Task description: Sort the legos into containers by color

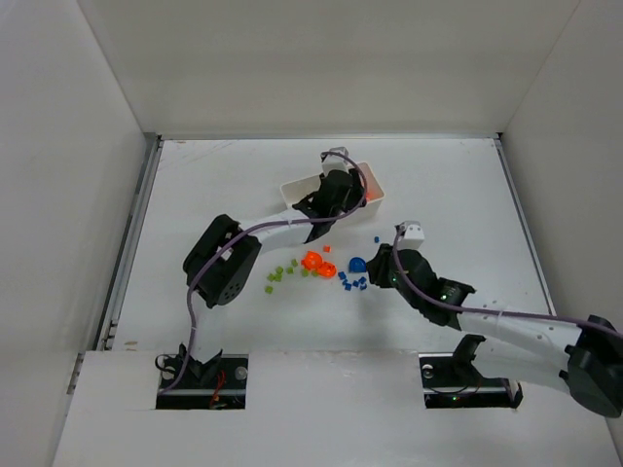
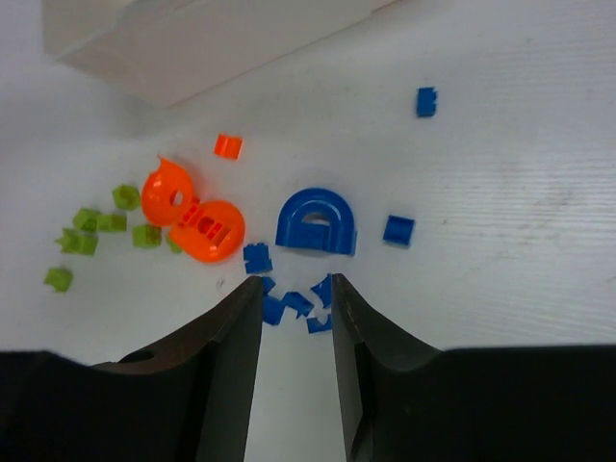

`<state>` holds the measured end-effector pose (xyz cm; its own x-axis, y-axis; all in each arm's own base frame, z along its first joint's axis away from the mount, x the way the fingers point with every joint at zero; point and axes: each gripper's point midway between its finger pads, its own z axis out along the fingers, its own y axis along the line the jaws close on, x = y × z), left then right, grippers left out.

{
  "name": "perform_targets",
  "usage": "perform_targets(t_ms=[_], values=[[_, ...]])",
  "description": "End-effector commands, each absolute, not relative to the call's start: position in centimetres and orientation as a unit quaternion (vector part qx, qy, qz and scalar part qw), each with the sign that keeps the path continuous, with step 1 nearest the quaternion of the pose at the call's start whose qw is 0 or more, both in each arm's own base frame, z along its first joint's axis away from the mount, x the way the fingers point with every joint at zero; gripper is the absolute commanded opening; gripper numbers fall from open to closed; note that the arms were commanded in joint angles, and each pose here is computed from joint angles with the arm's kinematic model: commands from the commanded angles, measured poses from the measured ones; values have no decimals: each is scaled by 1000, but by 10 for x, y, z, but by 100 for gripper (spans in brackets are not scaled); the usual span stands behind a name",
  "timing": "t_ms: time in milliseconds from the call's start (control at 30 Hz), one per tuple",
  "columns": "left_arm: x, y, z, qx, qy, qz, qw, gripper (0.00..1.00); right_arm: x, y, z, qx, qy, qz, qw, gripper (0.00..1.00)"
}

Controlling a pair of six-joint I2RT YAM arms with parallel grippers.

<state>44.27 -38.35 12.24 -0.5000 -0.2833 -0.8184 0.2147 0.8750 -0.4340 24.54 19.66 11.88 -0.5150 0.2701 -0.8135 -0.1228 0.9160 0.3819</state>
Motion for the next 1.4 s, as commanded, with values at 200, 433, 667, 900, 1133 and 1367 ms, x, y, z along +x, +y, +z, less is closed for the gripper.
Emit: perform_targets(t_ms=[200,433,667,900,1133,1367], values=[[367,-315,186,-44,785,-297,543,39,236,288,110,-80,852,234,462,33],[305,-243,138,-82,809,-260,522,37,249,313,92,-69,862,246,437,59],[276,-220,107,-91,830,-239,496,37,274,322,78,-58,871,218,437,58],[267,-222,95,-87,839,-238,481,37,286,313,64,-32,879,202,430,45],[265,-227,92,-80,842,-233,480,37,295,309,62,-20,879,199,432,38],[267,-231,81,-68,850,-215,476,37,296,309,61,-20,879,201,432,31]])
